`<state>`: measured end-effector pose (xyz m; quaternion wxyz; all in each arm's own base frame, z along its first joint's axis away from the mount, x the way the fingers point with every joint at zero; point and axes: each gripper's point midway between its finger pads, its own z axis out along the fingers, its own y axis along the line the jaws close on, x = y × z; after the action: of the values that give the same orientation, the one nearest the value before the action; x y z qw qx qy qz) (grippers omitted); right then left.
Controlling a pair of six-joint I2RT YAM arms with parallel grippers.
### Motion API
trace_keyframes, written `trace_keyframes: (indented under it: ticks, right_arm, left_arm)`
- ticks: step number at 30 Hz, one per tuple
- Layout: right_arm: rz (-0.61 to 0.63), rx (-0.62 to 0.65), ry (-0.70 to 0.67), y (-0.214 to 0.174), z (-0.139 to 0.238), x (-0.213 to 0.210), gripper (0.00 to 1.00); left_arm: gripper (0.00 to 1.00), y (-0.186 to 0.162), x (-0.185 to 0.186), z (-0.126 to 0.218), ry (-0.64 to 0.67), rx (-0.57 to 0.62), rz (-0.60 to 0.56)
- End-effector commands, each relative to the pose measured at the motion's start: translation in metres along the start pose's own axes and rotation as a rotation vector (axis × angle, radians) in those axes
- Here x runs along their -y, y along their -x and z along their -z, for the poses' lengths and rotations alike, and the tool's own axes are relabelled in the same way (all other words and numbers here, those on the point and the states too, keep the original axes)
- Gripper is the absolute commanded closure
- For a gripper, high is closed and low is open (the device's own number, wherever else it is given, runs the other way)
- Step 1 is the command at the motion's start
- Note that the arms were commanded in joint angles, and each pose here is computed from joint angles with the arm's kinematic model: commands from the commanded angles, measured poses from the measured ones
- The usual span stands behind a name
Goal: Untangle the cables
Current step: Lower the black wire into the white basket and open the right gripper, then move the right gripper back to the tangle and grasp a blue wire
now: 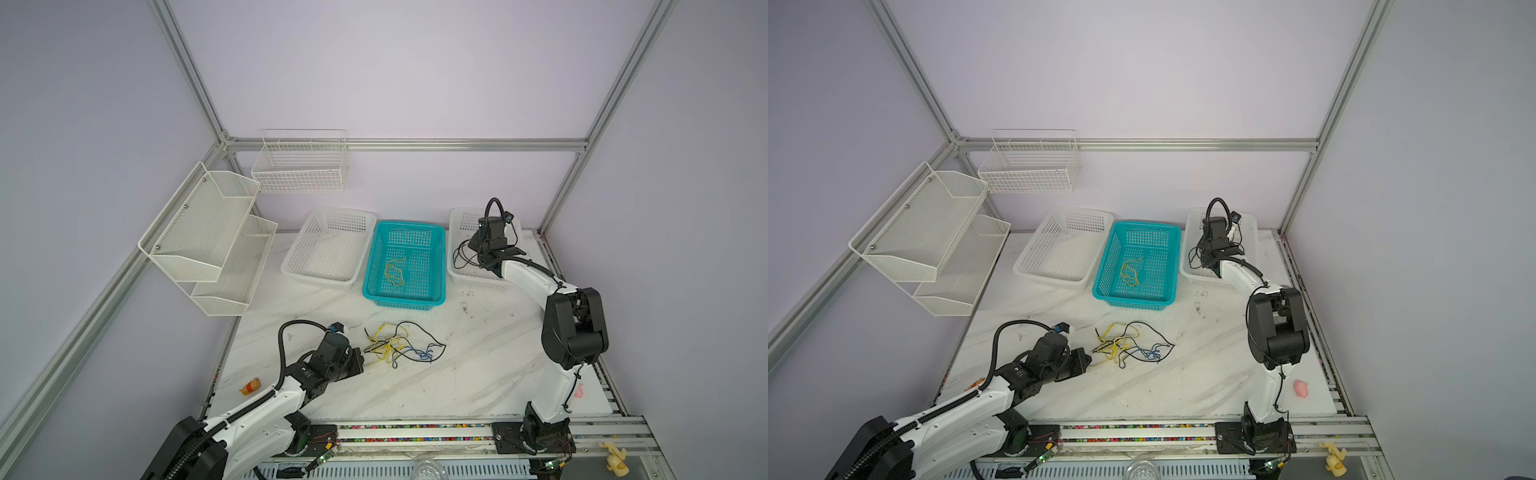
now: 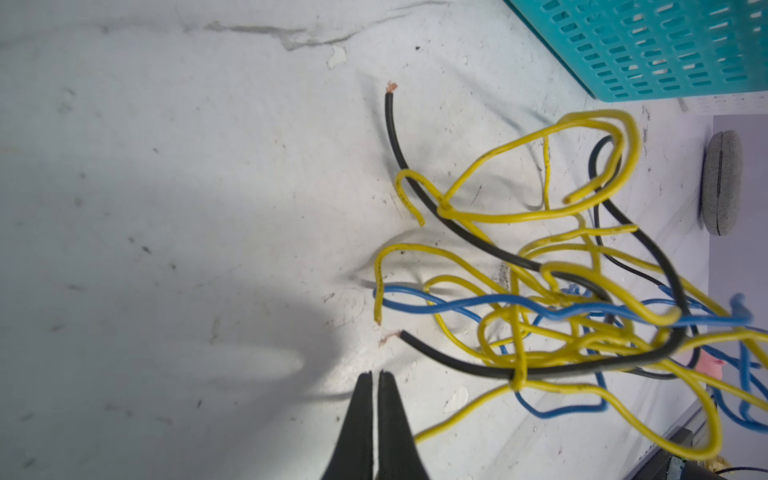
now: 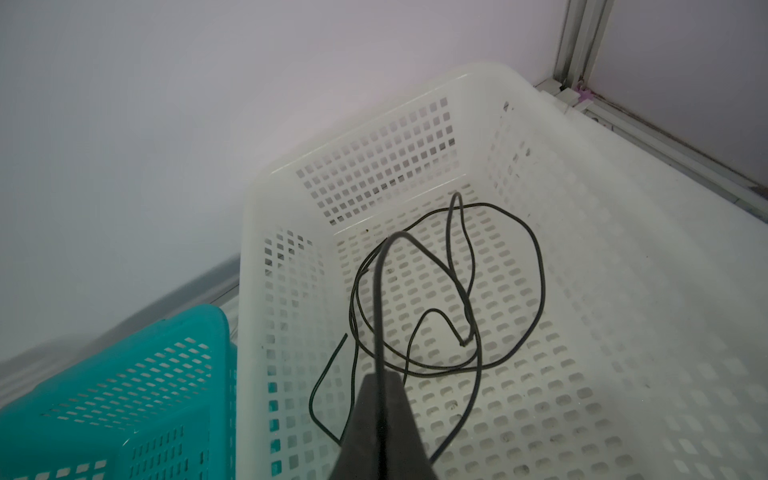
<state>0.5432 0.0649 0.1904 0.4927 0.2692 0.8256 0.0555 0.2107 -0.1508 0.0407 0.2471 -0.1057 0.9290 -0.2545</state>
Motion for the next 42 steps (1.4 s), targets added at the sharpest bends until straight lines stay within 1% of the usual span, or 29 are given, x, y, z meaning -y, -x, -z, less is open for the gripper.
trace_keyframes:
  ticks: [1,3,7,12,14,17,18,21,24,25,27,29,30,33,35,37,42]
  right_arm:
    - [-0.026,-0.011,0.016,0.006,0.010,-0.001,0.89]
    - [-0.029,-0.005,0.024,0.008,0.016,-0.002,0.86]
    - [-0.030,-0.015,0.042,0.010,0.025,-0.002,0.76]
    - [-0.039,0.000,0.070,0.022,0.045,-0.004,0.70]
    - [-0.043,0.007,0.138,0.027,0.060,-0.012,0.64]
    - [-0.025,-0.033,0.318,0.020,0.084,-0.038,0.56]
    - [-0.020,-0.048,0.357,0.014,0.092,-0.044,0.54]
    - [0.044,-0.085,0.497,-0.011,0.126,-0.070,0.52]
    - [0.161,-0.132,0.613,-0.046,0.166,-0.094,0.50]
    - [0.201,-0.169,0.665,-0.062,0.181,-0.102,0.50]
    - [0.242,-0.231,0.731,-0.086,0.200,-0.105,0.50]
    - [0.283,-0.282,0.826,-0.108,0.230,-0.107,0.50]
    - [0.304,-0.309,0.845,-0.119,0.239,-0.105,0.50]
    - [0.377,-0.409,0.864,-0.162,0.264,-0.089,0.49]
    - [0.386,-0.469,0.847,-0.180,0.274,-0.074,0.49]
    - [0.360,-0.526,0.813,-0.195,0.282,-0.054,0.49]
    - [0.242,-0.635,0.715,-0.220,0.299,-0.013,0.50]
  left_arm:
    - [1.00,0.001,-0.002,-0.003,-0.003,0.011,-0.018]
    - [1.00,0.001,-0.001,-0.004,-0.003,0.008,-0.018]
    - [1.00,0.001,-0.001,-0.005,-0.004,0.005,-0.016]
    - [1.00,0.001,0.000,-0.005,-0.006,0.006,-0.017]
    - [1.00,0.002,0.001,-0.005,-0.009,0.007,-0.017]
    - [1.00,0.003,0.004,-0.005,-0.020,0.008,-0.011]
    - [1.00,0.003,0.005,-0.005,-0.026,0.008,-0.008]
    - [1.00,0.004,0.010,-0.004,-0.047,0.008,-0.001]
    - [1.00,0.007,0.016,-0.002,-0.070,0.012,0.004]
    - [1.00,0.008,0.018,-0.001,-0.077,0.015,0.006]
    - [1.00,0.009,0.021,0.001,-0.090,0.021,0.009]
    - [1.00,0.011,0.023,0.003,-0.098,0.026,0.010]
    - [1.00,0.011,0.023,0.004,-0.098,0.028,0.013]
    - [1.00,0.013,0.022,0.006,-0.097,0.041,0.023]
    - [1.00,0.014,0.021,0.006,-0.095,0.052,0.033]
    - [1.00,0.015,0.021,0.007,-0.099,0.062,0.043]
    - [1.00,0.016,0.017,0.004,-0.089,0.074,0.061]
